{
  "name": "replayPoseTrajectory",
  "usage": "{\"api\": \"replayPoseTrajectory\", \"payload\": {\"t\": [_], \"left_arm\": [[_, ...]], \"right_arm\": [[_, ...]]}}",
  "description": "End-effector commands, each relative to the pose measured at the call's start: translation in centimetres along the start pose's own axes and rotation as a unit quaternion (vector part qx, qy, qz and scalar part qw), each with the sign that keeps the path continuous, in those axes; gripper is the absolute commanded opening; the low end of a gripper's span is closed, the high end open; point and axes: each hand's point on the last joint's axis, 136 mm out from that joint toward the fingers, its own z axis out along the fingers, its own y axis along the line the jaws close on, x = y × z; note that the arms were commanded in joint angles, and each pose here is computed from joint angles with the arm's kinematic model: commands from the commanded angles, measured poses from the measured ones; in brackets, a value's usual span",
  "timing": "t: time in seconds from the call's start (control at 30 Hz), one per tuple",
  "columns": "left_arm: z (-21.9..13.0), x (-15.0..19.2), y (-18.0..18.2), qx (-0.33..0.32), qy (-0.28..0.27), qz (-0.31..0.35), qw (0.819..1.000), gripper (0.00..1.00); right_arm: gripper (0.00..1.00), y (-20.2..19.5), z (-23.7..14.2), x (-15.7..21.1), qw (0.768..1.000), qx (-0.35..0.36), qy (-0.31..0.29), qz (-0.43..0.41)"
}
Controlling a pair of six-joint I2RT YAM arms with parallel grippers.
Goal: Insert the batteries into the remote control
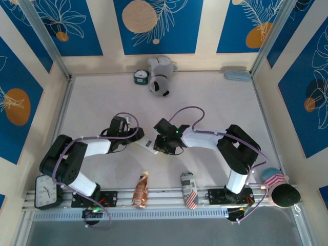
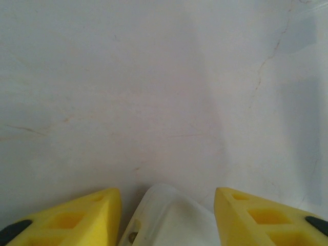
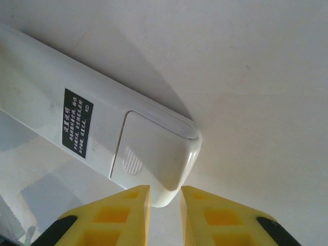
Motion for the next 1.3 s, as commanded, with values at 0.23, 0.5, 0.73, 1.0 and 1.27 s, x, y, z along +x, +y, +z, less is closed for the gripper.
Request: {"api": "replayPoseTrajectory", "payload": {"t": [0.23,0.5,0.73,1.0,1.27], "left_arm": [[0.4,1.2,0.6,-0.008,0.020,-0.006,1.000,0.45],[0.5,1.2,0.6,-0.008,0.020,-0.008,1.000,0.44],[0.5,1.2,0.6,-0.007,0.020,-0.008,1.000,0.44],[0.5,1.2,0.5,-0.004,0.020,-0.009,1.000,0.44],[0.6,1.2,0.5,-0.002,0.020,-0.009,1.000,0.43]], "right_arm": [[0.25,-0.6,-0.5,0.4,1.000,0.013,-0.003,0.012],[0.26,-0.7,-1.1,0.7,1.000,0.017,-0.012,0.012],[0.27,-0.9,-0.3,0.7,1.000,0.019,-0.004,0.019],[0.27,-0.4,0.4,0.5,1.000,0.008,0.003,0.022],[0.27,-0.3,1.1,0.4,1.000,0.004,0.009,0.028]]}}
